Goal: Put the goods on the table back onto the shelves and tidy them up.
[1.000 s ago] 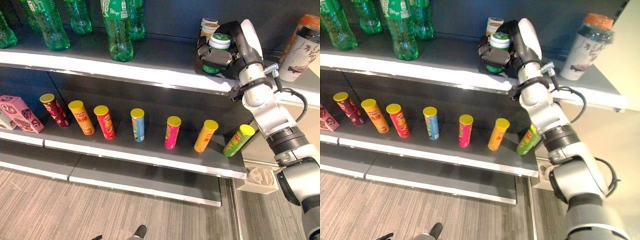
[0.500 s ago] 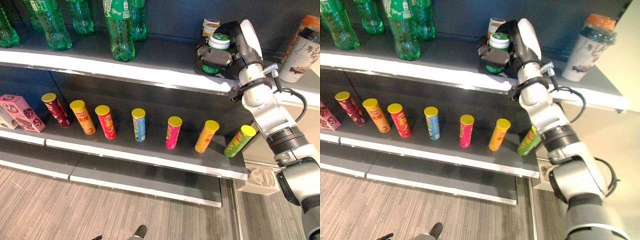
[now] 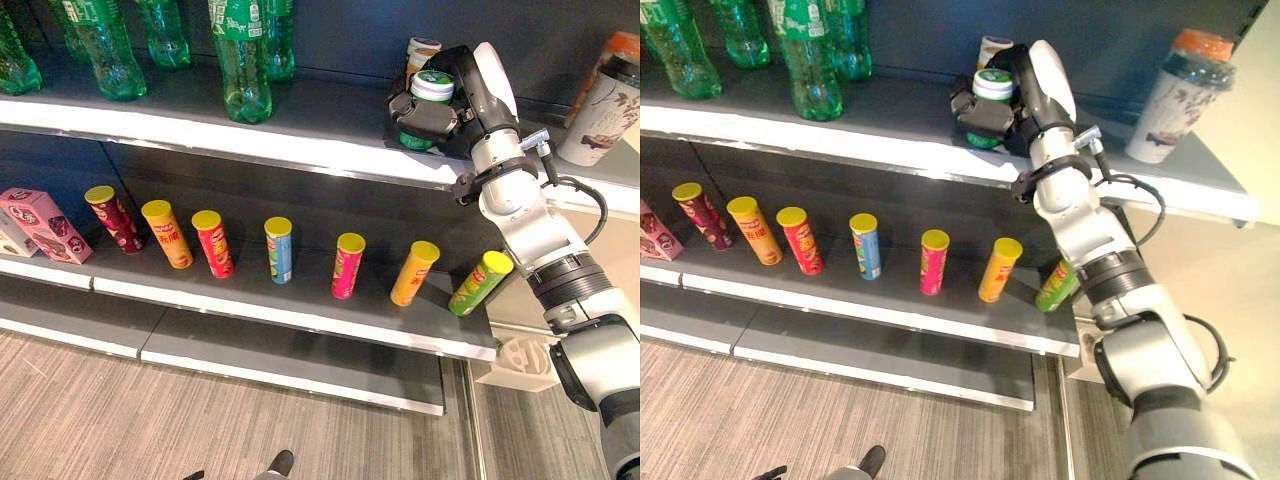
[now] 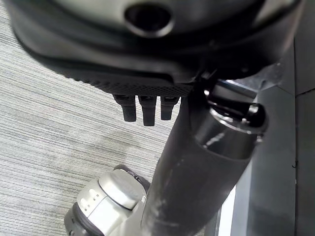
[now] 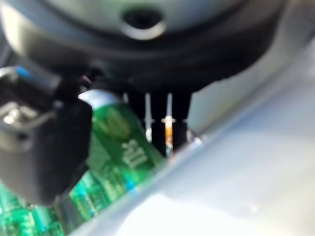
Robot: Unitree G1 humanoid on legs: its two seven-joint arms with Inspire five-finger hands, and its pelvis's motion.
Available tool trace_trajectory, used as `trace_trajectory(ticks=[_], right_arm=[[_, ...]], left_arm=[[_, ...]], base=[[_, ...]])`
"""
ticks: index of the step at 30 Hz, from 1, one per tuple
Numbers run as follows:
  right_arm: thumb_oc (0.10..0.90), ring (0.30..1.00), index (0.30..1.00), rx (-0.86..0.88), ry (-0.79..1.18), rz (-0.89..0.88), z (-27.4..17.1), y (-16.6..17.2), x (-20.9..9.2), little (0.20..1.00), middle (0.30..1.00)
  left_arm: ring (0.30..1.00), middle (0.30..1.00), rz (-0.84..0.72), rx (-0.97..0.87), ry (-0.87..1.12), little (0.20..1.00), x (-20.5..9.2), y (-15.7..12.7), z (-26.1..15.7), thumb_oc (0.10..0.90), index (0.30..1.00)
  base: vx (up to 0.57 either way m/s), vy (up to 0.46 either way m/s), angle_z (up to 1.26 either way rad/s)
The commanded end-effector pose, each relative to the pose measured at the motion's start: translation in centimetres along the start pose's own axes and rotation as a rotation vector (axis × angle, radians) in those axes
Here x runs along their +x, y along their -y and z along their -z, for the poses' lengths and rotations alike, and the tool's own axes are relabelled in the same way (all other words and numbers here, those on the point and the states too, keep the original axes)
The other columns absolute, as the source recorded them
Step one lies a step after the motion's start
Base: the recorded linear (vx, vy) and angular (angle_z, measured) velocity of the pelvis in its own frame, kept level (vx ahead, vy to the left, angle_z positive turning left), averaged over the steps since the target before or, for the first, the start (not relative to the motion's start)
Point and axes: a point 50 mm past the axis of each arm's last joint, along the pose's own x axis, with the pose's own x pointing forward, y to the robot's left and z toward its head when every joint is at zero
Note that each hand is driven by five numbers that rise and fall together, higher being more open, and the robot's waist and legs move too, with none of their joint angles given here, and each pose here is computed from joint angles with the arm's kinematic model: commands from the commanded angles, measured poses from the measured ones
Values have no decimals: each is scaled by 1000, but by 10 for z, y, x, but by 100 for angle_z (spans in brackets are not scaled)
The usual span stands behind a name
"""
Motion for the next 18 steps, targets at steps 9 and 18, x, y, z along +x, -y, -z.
trace_trajectory(ticks=[9, 18], right_arm=[[800, 900, 900, 10, 142, 129, -42, 28, 24, 900, 900], [800, 900, 900, 0, 148, 138, -43, 29, 23, 900, 900]], left_arm=[[900, 900, -67, 84, 20, 900, 2, -23, -8, 800, 900], [900, 900, -70, 87, 19, 900, 3, -23, -9, 800, 900]], base=[[0, 0, 0], [0, 0, 0]])
